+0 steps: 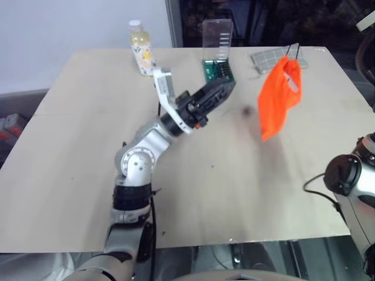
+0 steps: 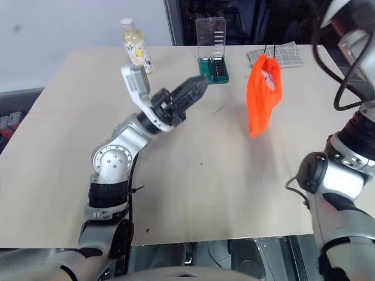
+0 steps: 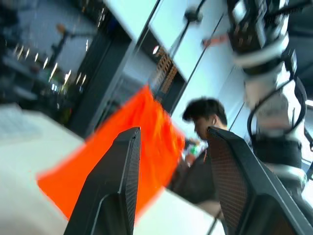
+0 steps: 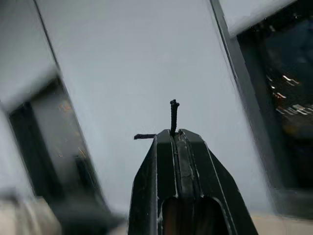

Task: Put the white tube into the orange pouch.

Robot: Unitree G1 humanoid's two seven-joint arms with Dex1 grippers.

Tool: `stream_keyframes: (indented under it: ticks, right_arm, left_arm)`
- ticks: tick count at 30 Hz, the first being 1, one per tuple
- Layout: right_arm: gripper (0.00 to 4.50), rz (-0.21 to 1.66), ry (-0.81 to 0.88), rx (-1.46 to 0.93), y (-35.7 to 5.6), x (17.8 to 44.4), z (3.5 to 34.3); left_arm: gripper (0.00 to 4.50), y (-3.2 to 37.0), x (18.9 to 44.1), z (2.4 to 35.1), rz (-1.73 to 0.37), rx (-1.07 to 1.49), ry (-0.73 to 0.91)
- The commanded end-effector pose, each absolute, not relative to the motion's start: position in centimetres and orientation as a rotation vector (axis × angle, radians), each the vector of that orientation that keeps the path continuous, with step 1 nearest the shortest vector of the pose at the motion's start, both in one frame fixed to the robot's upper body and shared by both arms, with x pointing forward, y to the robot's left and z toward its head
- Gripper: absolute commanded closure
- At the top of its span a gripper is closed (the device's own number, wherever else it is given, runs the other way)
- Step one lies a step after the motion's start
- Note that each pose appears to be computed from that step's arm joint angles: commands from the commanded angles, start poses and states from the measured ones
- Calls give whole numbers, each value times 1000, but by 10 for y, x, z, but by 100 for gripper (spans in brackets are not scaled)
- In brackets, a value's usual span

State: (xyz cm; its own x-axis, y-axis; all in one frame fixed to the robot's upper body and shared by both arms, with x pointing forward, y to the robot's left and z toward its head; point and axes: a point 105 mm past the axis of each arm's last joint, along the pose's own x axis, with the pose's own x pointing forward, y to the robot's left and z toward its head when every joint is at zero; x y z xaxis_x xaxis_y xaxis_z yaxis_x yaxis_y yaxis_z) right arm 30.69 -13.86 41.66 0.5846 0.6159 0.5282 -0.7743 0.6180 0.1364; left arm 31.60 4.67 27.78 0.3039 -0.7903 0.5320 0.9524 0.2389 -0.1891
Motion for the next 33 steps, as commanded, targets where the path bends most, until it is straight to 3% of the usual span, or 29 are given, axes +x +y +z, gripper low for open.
stream_keyframes:
  ticks: [1, 3, 7, 17, 33]
  right_arm:
    - [450, 896, -640, 447, -143, 283, 453]
    - [450, 922, -694, 489, -146, 276, 463]
    - [450, 892, -552, 384, -130, 294, 431]
    - [450, 982, -479, 381, -114, 290, 416]
    - [450, 1018, -460, 376, -105, 285, 409]
  left_arm:
    - [235, 43, 320, 304, -1230, -509, -473]
    - [235, 39, 326, 314, -1216, -509, -510]
    - [235, 23, 329, 331, -1244, -505, -555]
    - [235, -12, 319, 349, -1383, -421, -604]
    - [235, 0, 335, 358, -1273, -410, -704]
